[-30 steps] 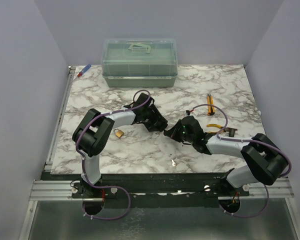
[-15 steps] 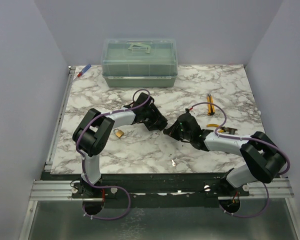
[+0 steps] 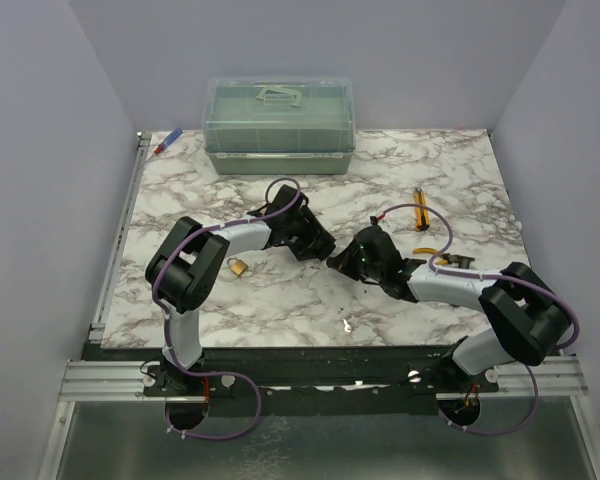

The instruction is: Unlock with the key

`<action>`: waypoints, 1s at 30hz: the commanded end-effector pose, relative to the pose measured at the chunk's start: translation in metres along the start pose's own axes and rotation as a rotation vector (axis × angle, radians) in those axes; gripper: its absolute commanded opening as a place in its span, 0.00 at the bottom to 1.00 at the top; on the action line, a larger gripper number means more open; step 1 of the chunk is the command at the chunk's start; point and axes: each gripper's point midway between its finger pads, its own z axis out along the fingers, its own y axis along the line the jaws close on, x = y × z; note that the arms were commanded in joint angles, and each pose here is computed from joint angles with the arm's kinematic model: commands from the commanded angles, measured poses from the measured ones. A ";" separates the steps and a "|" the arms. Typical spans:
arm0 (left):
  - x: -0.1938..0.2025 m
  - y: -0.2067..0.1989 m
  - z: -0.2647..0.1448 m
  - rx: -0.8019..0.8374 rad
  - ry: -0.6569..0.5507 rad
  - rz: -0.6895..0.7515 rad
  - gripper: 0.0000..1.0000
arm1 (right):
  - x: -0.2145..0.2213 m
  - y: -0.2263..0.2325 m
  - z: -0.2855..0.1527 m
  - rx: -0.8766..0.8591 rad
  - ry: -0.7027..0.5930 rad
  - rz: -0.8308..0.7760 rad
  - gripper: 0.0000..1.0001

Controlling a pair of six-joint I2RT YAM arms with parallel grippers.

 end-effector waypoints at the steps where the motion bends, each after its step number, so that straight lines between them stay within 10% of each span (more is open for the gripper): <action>1: 0.027 -0.003 -0.002 0.016 0.094 -0.003 0.00 | -0.017 -0.001 0.001 -0.020 -0.093 -0.093 0.00; 14: 0.031 0.010 0.004 -0.008 0.116 0.003 0.00 | -0.025 0.010 -0.005 0.036 -0.074 -0.005 0.00; 30: 0.037 0.007 0.002 0.006 0.158 0.007 0.00 | -0.028 0.002 0.004 -0.006 -0.118 -0.337 0.00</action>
